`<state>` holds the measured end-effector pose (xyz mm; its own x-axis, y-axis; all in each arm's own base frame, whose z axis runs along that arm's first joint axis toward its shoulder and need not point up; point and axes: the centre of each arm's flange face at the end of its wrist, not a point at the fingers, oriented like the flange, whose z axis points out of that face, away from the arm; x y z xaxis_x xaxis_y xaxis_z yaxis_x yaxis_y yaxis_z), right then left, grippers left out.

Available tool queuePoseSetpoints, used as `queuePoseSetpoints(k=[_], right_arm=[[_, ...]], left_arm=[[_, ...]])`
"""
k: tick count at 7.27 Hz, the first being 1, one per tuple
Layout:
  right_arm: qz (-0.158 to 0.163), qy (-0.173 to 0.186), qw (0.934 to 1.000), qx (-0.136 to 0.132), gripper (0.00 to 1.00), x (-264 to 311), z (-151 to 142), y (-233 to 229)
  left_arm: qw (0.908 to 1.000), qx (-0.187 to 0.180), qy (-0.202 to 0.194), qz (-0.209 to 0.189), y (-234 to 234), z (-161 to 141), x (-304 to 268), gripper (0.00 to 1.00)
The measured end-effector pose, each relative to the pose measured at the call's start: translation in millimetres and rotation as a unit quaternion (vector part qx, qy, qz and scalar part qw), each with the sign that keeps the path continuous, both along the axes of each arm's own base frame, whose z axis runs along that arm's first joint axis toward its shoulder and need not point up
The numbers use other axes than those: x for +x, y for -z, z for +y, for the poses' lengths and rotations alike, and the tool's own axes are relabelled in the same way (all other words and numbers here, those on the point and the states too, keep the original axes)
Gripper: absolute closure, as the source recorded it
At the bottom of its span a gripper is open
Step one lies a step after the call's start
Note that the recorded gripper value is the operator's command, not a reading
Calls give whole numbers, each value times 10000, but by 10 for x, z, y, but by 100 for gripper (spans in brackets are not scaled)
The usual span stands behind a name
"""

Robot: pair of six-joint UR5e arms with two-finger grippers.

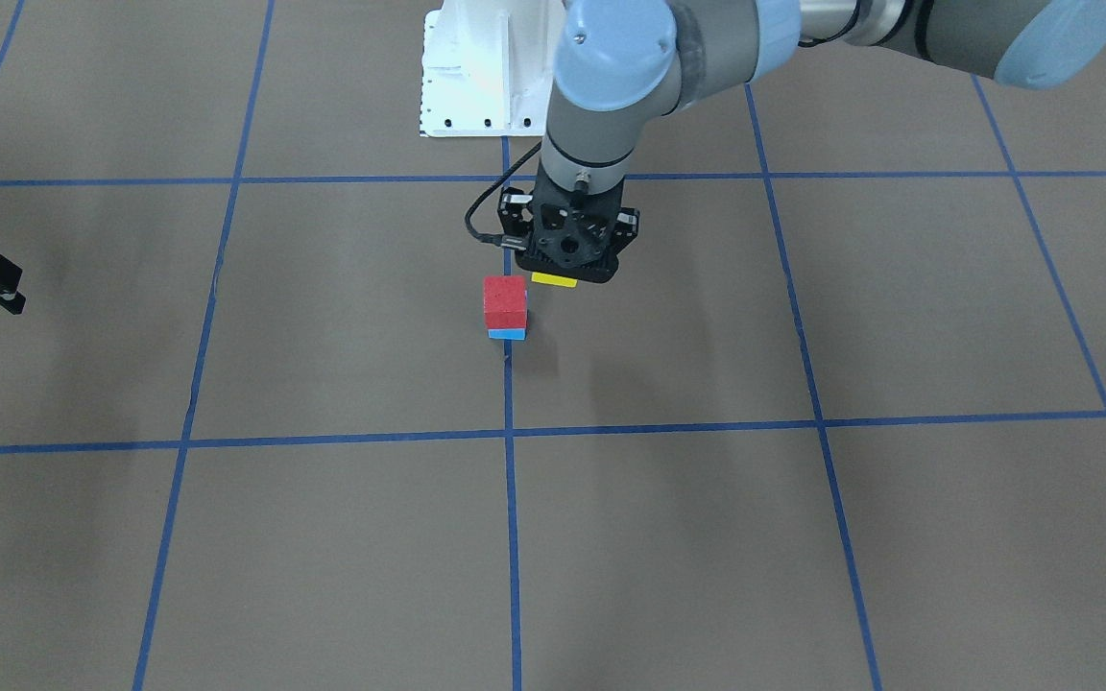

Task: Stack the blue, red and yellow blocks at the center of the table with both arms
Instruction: 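Carry the yellow cube with the left gripper above the red block, then lower the yellow cube onto the red block with the left gripper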

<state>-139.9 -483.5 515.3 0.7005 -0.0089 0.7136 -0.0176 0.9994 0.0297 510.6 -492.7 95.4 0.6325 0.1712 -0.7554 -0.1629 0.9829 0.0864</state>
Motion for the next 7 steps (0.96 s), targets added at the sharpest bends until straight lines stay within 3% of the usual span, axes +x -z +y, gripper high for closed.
queuePoseSetpoints(k=[2, 7], right_arm=[[-194, 103, 9997, -143, 0, 149, -30, -180], [-249, 117, 9994, -195, 0, 168, -31, -213]], left_arm=[[9999, -26, -12, -140, 108, -145, 364, 100], [9988, -380, 179, -251, 9, 13, 674, 100]])
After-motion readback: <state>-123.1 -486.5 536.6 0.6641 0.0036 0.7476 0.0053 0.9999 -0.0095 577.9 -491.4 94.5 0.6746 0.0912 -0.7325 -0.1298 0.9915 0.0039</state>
